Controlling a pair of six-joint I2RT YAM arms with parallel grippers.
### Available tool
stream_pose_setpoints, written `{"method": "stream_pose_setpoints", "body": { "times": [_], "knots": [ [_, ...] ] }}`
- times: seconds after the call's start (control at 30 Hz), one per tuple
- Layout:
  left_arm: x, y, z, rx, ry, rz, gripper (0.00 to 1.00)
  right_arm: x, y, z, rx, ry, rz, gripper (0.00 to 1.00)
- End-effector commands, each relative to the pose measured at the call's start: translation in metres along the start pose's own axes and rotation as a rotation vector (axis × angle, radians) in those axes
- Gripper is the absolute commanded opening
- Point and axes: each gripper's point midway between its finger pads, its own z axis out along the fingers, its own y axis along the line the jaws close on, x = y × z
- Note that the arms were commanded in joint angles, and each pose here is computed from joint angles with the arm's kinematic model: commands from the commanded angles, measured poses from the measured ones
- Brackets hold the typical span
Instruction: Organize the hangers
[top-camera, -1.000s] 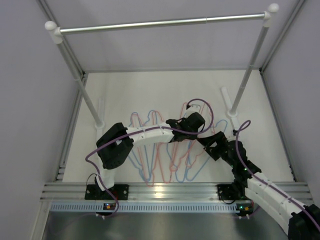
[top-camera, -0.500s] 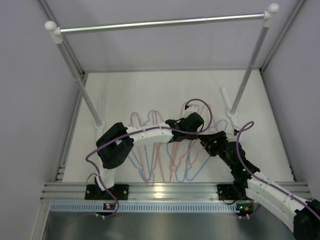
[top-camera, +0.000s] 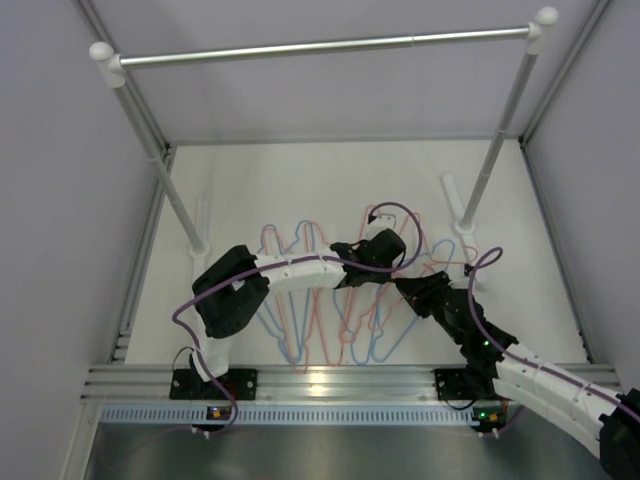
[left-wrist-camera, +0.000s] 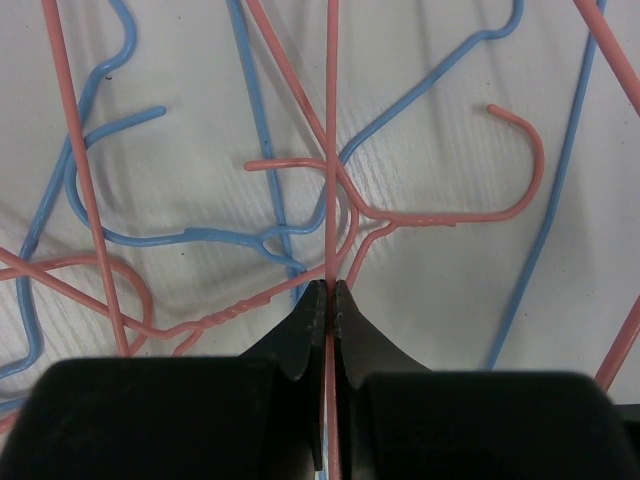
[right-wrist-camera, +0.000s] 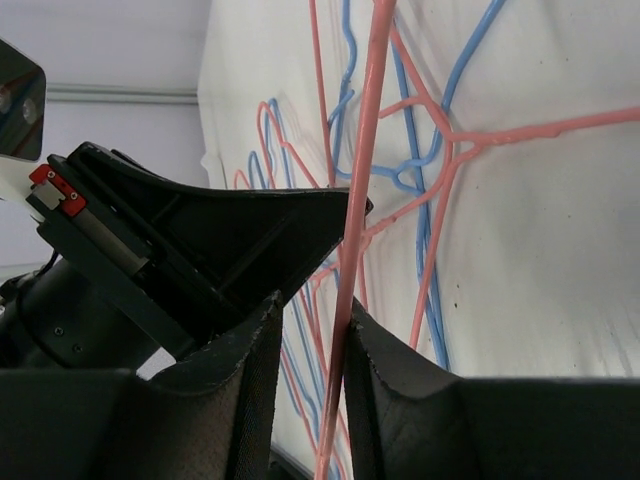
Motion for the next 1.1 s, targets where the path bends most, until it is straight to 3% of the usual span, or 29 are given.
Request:
{"method": "stream_pose_setpoints", "body": {
  "times": [0.0, 0.37, 0.6, 0.63, 0.77, 0.9, 1.07],
  "knots": [
    [-0.014, -0.011, -0.010, 0.050, -0.050, -0.038, 0.00, 0.005, -0.067, -0.005, 0.144, -0.034, -0.041, 0.27],
    [-0.012, -0.008, -0.023, 0.072, -0.061, -0.049, 0.00, 0.001, -0.054, -0.011, 0.283, -0.078, -0.225, 0.00],
    [-0.012, -0.009, -0.031, 0.083, -0.073, -0.035, 0.06, 0.000, -0.038, -0.011, 0.320, -0.111, -0.352, 0.00],
    [-0.012, -0.007, -0.032, 0.078, -0.075, -0.033, 0.08, 0.001, -0.038, -0.012, 0.326, -0.108, -0.372, 0.00],
    [-0.015, -0.001, -0.038, 0.065, -0.097, -0.029, 0.34, -0.002, -0.023, -0.014, 0.317, -0.126, -0.409, 0.00],
    [-0.021, 0.005, -0.046, 0.052, -0.123, -0.022, 0.52, -0.009, -0.014, -0.018, 0.307, -0.146, -0.451, 0.00],
    [-0.035, 0.010, -0.068, 0.055, -0.180, -0.030, 0.57, -0.020, 0.010, -0.027, 0.291, -0.150, -0.542, 0.00]
  ]
}}
